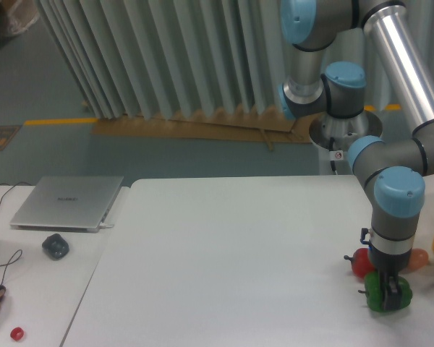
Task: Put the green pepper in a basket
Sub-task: 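Lower the gripper onto the green bell pepper and close around it, then lift the green pepper and carry it away past the table edge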
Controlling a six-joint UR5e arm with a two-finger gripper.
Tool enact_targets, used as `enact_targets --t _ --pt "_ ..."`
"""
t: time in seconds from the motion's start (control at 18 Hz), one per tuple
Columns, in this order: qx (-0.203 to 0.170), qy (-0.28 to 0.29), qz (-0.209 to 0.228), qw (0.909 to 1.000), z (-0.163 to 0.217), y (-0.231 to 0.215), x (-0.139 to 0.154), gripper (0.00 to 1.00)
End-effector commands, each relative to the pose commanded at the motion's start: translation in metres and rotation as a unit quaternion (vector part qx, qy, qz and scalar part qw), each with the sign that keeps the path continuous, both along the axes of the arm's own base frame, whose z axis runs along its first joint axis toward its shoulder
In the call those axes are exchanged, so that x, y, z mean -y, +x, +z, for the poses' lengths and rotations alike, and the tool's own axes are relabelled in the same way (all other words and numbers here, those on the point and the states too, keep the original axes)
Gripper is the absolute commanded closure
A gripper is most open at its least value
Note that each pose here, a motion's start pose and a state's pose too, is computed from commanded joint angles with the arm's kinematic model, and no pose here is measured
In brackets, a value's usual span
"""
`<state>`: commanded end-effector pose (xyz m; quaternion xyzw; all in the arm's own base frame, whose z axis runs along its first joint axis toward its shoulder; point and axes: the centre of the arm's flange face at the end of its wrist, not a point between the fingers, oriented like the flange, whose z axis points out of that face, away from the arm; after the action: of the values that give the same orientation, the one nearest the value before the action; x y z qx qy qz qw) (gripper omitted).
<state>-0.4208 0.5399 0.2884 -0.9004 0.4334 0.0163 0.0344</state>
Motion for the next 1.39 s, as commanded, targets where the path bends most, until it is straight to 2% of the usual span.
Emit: enact_targets --t 0.28,0.5,0.72,0.89,1.39 --pt "-0.014 0.013 0.005 0.9998 0.028 -0.003 0.01 0.45" --pt "-0.032 0.017 -0.013 0.9993 0.054 -0.01 0.027 0.45" --pt "-0.012 0.006 -0.005 0.9999 0.066 -0.013 0.044 0.45" --pt "-0.016 0.003 -0.016 0.9997 0.082 -0.011 0.051 0.46" --pt "-0.014 -0.005 -0.047 0.9988 0.087 -0.06 0.108 0.48"
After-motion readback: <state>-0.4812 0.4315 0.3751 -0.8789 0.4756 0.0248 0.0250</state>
